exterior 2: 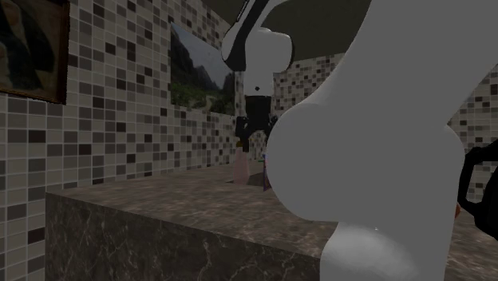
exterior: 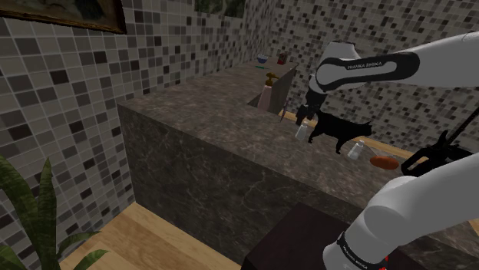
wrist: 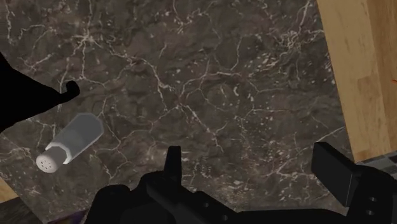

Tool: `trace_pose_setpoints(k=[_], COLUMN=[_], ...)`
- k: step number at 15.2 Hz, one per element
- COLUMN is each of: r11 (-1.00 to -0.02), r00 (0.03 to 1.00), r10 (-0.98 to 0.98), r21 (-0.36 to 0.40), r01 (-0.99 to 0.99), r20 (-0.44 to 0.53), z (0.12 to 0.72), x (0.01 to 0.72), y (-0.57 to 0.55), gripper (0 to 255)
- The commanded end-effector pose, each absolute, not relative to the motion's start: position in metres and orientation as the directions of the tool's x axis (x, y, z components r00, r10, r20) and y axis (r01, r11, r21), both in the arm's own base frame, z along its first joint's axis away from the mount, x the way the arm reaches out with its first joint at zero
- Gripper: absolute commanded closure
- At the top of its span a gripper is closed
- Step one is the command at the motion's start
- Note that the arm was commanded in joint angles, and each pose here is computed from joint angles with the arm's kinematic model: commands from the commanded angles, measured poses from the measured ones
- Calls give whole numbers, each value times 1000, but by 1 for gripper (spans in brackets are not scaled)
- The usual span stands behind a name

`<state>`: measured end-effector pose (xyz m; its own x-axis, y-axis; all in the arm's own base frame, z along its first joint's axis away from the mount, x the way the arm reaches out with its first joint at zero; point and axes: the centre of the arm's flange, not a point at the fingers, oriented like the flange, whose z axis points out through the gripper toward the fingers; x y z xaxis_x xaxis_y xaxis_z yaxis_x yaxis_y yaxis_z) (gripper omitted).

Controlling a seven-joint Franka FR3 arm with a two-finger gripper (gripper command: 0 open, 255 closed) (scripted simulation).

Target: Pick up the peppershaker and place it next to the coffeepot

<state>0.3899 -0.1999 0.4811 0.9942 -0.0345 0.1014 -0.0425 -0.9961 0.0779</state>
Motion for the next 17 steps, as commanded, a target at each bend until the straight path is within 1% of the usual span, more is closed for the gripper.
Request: trace_pose_setpoints(k=[1,17], r11=[-996,-995], r00=[994,988], r10=[-35,-44], r21=[79,82], r01=[-43,-57], r20=[107,148], z=[473,405], x=[397,453], y=[-222,-411], gripper=[0,0])
